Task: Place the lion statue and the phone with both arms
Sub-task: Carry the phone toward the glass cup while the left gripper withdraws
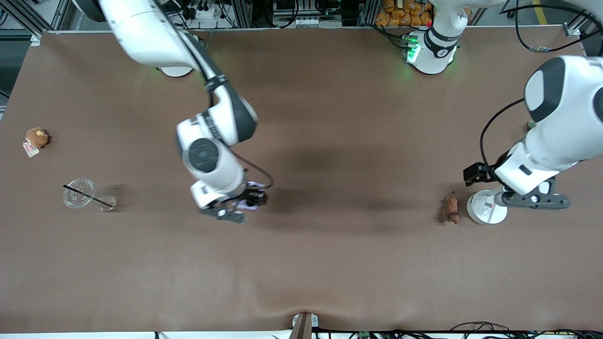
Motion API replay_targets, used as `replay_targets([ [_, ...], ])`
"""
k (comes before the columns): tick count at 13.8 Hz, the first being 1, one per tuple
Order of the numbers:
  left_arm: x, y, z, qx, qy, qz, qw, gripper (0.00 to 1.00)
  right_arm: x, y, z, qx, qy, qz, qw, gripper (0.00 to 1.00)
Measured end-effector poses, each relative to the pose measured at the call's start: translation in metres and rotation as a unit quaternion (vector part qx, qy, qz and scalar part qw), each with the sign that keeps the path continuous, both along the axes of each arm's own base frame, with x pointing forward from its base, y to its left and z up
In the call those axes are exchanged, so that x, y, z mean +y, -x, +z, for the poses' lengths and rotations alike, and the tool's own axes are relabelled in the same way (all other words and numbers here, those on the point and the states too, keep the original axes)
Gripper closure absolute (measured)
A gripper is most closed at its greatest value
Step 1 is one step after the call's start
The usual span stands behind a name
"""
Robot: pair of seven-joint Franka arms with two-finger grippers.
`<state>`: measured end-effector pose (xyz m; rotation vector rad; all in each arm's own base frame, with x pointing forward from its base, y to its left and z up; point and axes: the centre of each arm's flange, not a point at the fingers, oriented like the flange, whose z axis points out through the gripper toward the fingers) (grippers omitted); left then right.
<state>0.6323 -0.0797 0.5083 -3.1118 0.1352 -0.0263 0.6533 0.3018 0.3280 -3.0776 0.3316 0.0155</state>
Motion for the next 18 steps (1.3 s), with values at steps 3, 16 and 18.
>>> replay_targets([
  [3, 0.023, 0.018, 0.033, 0.007, -0.004, 0.019, 1.0, 0.0, -0.1, -0.033, -0.006, 0.012, 0.004, 0.035, 0.999, 0.16],
  [16, 0.08, 0.105, 0.151, 0.018, 0.011, 0.039, 0.999, 0.0, -0.341, -0.043, -0.124, 0.075, 0.006, 0.093, 0.993, 0.16],
  [18, 0.084, 0.103, 0.147, 0.022, 0.011, 0.037, 0.999, 0.0, -0.368, -0.041, -0.137, 0.073, 0.011, 0.078, 0.994, 0.16],
])
